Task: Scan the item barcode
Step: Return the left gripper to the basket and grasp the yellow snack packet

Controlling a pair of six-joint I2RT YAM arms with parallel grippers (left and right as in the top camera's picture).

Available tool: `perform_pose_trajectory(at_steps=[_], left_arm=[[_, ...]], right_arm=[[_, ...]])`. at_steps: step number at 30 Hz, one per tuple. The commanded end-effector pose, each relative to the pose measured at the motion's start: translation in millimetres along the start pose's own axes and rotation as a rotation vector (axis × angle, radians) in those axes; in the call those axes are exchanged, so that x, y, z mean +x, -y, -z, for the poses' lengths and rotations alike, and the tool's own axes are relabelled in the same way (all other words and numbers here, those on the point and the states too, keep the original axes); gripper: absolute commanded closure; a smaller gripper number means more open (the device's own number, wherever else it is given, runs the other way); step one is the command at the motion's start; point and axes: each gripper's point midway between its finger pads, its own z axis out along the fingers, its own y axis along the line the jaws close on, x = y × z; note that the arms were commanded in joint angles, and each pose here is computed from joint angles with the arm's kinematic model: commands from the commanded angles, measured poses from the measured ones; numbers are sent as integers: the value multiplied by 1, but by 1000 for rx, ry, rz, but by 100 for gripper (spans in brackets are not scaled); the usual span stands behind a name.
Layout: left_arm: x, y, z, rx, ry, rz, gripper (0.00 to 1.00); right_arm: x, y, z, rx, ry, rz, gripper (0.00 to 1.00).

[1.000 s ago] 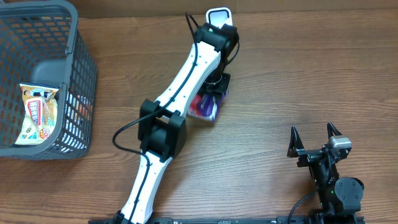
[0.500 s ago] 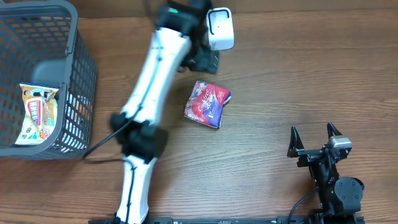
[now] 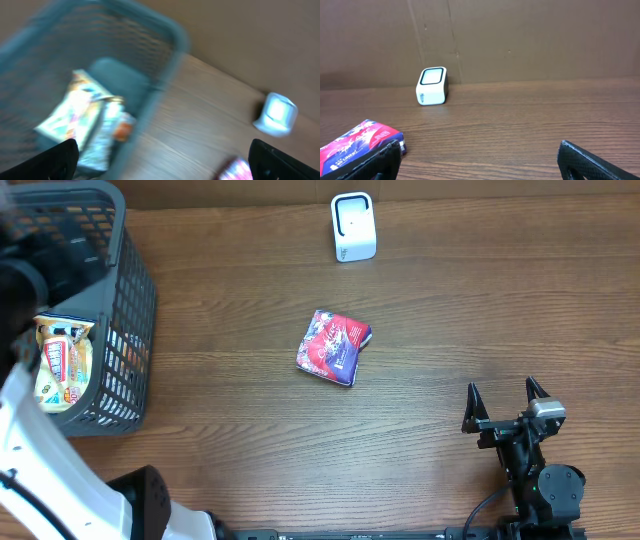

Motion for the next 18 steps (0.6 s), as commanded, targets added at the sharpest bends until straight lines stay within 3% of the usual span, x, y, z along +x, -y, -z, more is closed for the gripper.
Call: perform_pose_trajectory(at_steps=[1,6,8,13,18], left_arm=[[3,-51,-22,-120,-65,77,0],[19,-116,-54,-338,-157,230,0],[25,-148,-90,-425,-198,265,0],[41,-166,-153,-434,-297,241,4],[77,-178,-211,-420,-481,179,9]], right_arm=[[2,0,0,2,5,3,0],[1,0,0,2,5,3,0],[1,0,0,2,5,3,0],[2,0,0,2,5,3,0],[2,0,0,2,5,3,0]])
